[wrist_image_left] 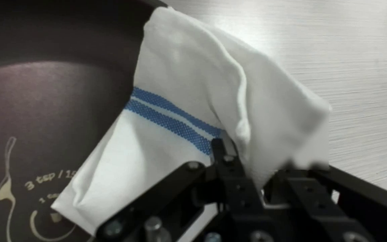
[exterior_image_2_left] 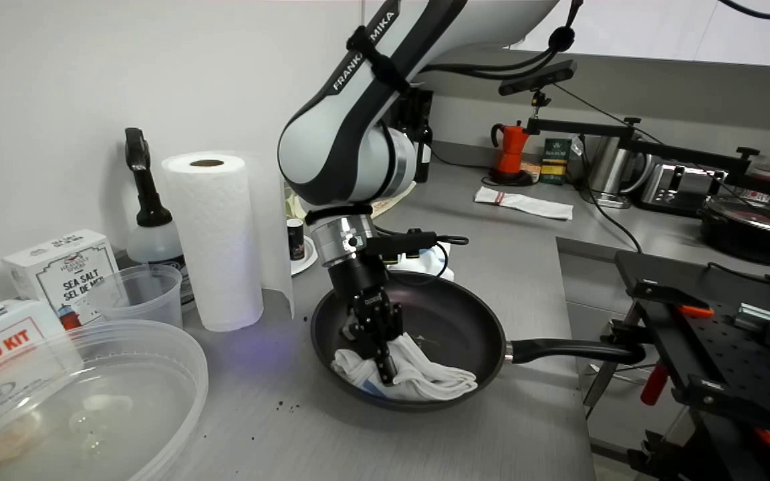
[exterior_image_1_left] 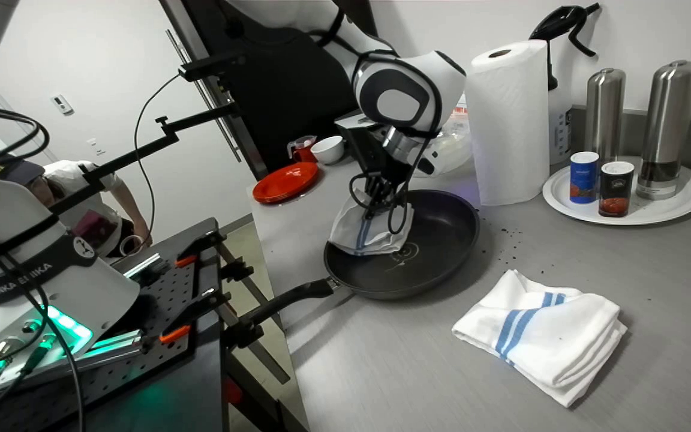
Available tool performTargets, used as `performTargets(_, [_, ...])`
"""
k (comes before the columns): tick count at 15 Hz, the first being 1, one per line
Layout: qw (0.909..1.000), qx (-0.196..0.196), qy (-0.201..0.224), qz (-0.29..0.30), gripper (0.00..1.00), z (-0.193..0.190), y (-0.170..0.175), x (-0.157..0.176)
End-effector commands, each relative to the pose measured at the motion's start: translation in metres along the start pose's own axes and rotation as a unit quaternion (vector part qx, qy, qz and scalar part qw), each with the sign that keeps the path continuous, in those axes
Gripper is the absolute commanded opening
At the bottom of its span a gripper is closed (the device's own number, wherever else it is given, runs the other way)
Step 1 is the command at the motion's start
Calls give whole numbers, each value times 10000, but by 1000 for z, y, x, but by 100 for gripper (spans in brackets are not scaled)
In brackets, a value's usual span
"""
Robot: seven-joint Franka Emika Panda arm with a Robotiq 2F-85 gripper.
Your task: Use the left towel to clean the pan
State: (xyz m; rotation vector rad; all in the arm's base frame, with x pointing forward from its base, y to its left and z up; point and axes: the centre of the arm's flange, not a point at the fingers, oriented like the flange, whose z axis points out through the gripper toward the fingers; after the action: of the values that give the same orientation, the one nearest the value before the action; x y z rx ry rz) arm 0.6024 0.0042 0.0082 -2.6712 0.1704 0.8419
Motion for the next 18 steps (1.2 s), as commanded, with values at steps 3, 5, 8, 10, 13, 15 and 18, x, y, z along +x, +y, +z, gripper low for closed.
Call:
performTargets(3, [9999,-50,67,-60,4,7,1,16])
performTargets(5, [9999,-104,102,-54,4,8,5,20])
performTargets(8, [9997,-209,145,-24,4,12,17,24])
performTargets(10, [9993,-319,186,15,4,12,28,26])
performTargets(13, [9981,-563,244,52,4,7,47,26])
performTargets(15, [9967,-759,297,61,4,-2,59,26])
performTargets(18, [9921,-1198,359,89,4,-12,82,26])
